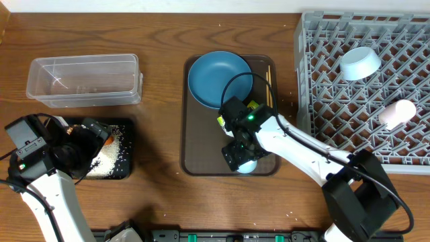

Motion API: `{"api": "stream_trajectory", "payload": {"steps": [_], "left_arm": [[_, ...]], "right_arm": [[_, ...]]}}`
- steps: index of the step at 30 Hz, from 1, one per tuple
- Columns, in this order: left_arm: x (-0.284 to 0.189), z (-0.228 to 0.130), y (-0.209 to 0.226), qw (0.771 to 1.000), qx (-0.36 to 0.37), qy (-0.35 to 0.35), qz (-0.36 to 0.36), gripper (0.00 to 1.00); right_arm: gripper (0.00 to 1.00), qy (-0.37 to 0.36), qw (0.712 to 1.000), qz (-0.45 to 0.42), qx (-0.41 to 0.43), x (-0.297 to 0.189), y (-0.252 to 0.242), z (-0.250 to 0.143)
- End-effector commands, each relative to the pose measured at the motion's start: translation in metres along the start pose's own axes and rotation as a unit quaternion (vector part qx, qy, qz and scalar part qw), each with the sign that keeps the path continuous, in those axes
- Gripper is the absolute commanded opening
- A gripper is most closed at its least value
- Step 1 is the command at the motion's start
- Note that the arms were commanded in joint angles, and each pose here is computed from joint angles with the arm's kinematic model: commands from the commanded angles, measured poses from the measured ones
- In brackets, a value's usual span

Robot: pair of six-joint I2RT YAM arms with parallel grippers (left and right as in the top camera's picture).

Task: Sort waste into correct bins and load items into the dishwasher rack
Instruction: 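Reach the right gripper to the light-blue cup and grasp it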

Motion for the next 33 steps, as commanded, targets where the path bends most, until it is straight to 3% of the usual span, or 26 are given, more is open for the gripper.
{"api": "stream_trajectory", "payload": {"steps": [1,11,19,33], "left_arm": [[-0.001,0.001,0.0,1.0,0.001,0.001,-0.003,0.98],[-0.001,0.001,0.0,1.0,0.001,0.001,-0.003,0.98],[-0.001,0.001,0.0,1.0,0.002,0.001,-0.003,0.98],[-0.001,0.001,0.0,1.0,0.002,0.001,-0.003,0.98]], "right_arm": [[0.87,0.001,1.0,0.001,0.003,0.003,0.003,0.0],[0.83,-0.001,1.0,-0.012,0.004,0.003,0.0,0.0],[0.71,0.007,1.0,-0.015,0.009,0.003,-0.001,-0.003],[0.63,-0.004,1.0,-0.022,0.011,-0.009,-0.001,0.005]]}}
Point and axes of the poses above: each gripper's point midway between its finger pads, its own x axis out along the fingers, its own y axis along the line the jaws close on, z = x × y, the point moved 8 cm from there along -x, back along the fingers, and after that the axes turned 1 degree about x, right-handed, at the moved point
